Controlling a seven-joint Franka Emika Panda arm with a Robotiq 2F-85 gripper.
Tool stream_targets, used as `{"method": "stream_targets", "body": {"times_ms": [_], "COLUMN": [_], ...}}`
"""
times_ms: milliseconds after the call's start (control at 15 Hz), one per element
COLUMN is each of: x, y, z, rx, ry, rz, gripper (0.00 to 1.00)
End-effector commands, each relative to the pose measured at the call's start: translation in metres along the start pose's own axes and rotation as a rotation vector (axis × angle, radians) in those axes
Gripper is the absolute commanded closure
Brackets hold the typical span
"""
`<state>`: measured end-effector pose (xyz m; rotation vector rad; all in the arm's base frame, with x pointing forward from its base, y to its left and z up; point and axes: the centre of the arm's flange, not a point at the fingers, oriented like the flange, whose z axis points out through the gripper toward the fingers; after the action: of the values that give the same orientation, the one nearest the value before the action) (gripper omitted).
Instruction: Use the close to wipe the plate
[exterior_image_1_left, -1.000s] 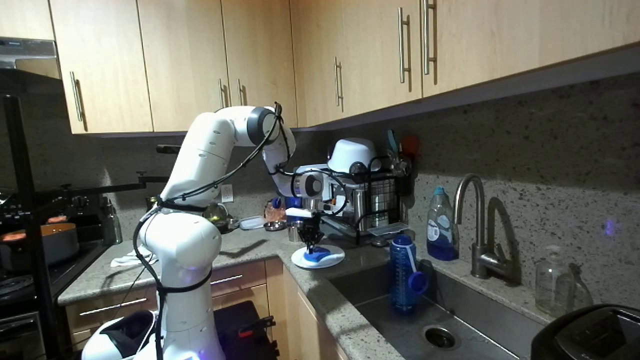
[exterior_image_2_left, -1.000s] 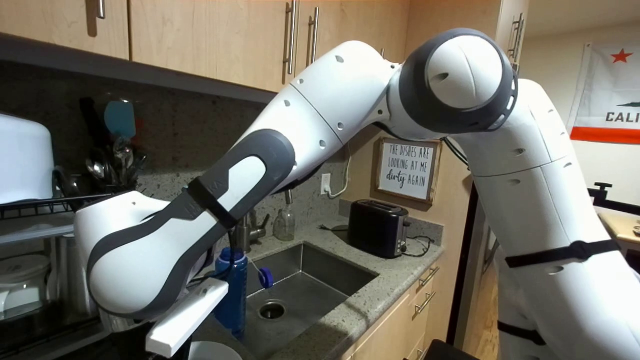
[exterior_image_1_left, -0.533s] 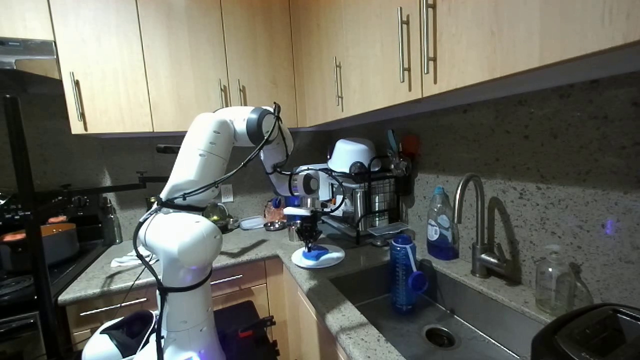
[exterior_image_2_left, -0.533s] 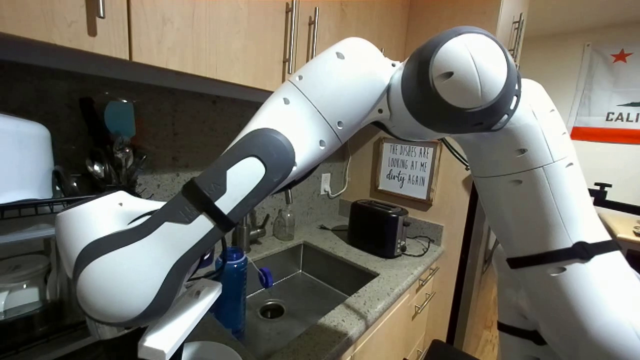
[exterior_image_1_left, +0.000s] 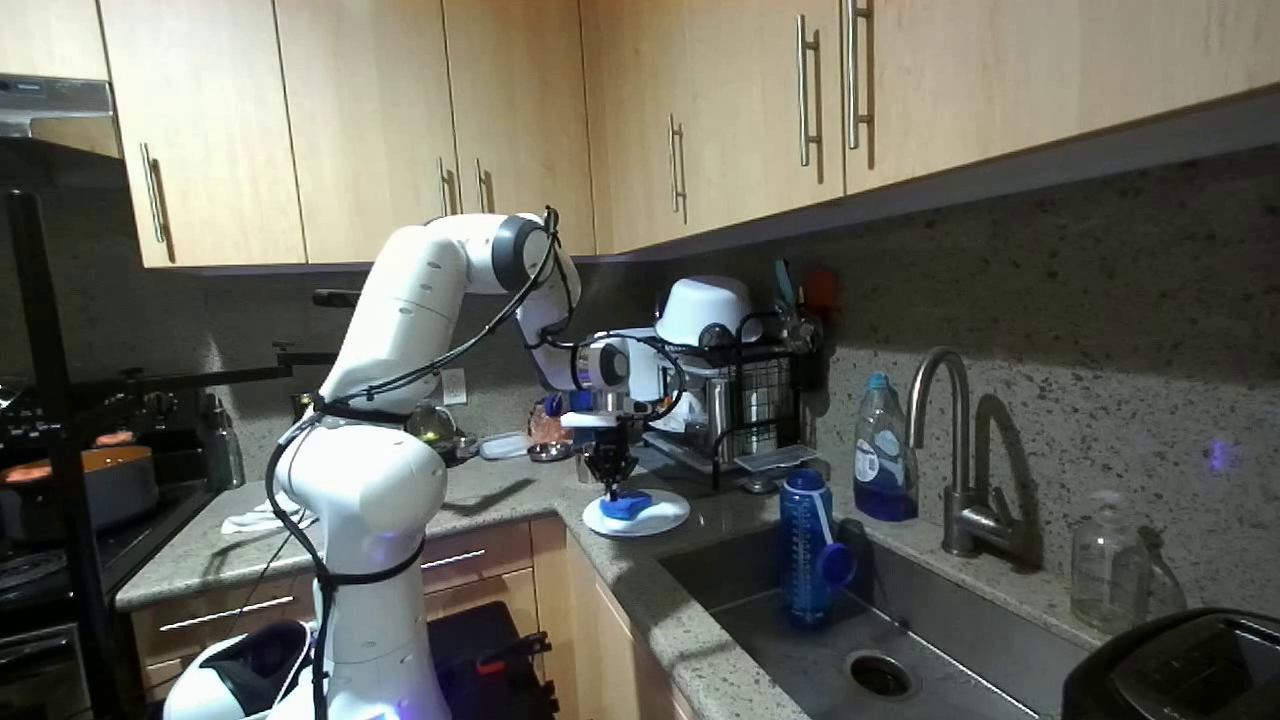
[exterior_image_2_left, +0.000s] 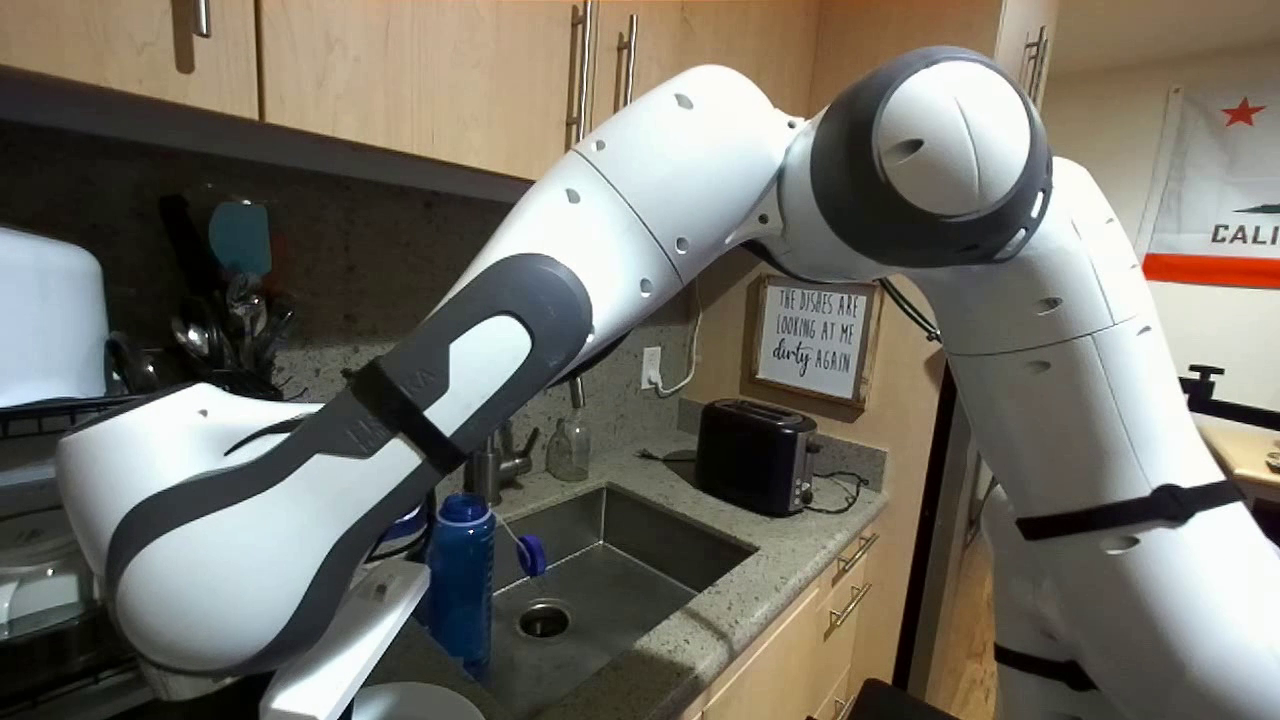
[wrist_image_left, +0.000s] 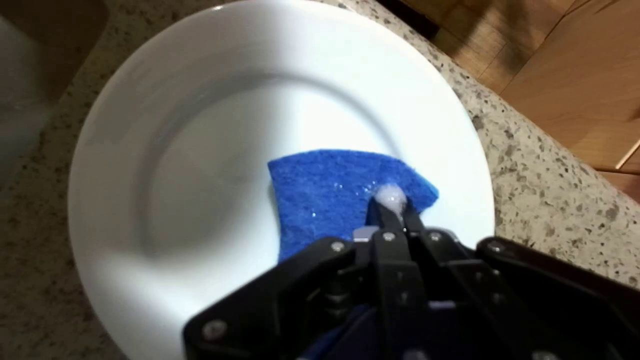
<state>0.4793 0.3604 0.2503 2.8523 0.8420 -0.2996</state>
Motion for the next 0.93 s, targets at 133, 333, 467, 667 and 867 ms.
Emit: {"method": "stream_targets", "body": {"times_ms": [133, 333, 467, 667, 867], "x": [0.008, 0.009, 0.008, 0.004, 0.000], "y": [0.009, 0.022, 0.032, 0.045, 0.061], "z": [0.003, 0.015, 0.020, 0.020, 0.021], "rx": [-0.008, 0.005, 0.013, 0.029, 0.049], "ry": [-0.034, -0.051, -0.056, -0.051, -0.049], "rz": [0.000, 0.022, 0.044, 0.073, 0.103], "gripper": [0.99, 0.99, 0.99, 0.99, 0.99]}}
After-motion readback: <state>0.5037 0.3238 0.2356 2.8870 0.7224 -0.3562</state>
